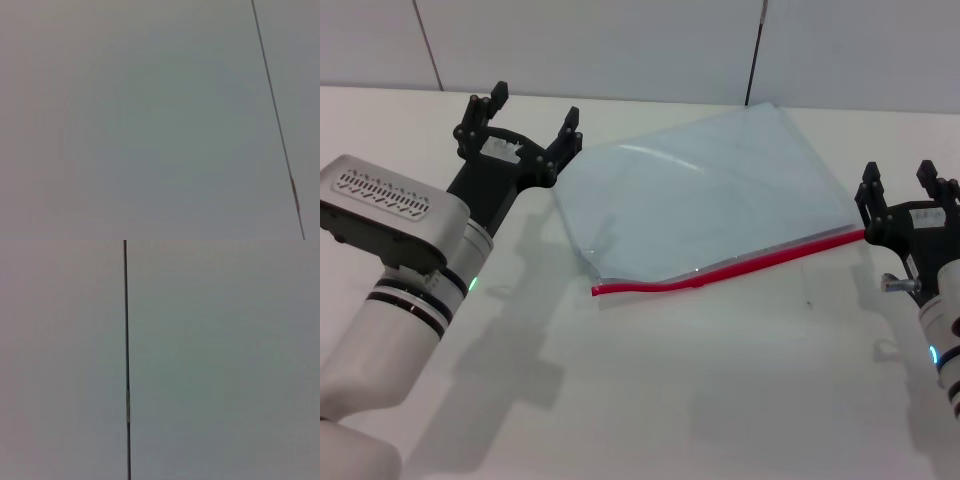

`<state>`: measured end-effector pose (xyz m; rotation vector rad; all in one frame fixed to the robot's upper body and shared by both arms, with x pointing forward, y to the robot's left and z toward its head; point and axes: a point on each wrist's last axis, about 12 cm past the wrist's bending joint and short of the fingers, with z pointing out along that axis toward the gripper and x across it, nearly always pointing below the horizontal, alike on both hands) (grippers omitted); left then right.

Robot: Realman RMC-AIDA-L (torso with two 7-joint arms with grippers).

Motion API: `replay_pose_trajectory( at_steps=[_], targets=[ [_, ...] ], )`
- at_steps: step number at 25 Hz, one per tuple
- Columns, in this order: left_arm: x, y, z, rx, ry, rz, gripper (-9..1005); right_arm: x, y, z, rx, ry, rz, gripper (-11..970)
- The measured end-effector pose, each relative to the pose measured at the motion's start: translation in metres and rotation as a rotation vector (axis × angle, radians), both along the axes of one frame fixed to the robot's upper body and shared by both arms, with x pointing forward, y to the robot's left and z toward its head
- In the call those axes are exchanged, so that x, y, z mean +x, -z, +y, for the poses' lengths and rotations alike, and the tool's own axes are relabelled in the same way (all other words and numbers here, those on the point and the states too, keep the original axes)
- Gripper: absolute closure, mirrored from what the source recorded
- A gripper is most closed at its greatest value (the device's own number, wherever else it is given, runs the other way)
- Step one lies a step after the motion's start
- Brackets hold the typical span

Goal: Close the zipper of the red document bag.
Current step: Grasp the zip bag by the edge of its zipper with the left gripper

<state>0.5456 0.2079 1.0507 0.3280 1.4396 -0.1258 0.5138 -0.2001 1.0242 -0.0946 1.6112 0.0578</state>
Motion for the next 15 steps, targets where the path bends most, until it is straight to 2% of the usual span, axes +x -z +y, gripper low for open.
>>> replay_pose_trajectory(
  at_steps=[15],
  targets=[
    [-0.0001, 0.0007, 0.0001, 0.004, 0.001, 0.004, 111, 0.0026, 0.0022, 0.0006, -0.012, -0.014, 0.020, 344]
  ],
)
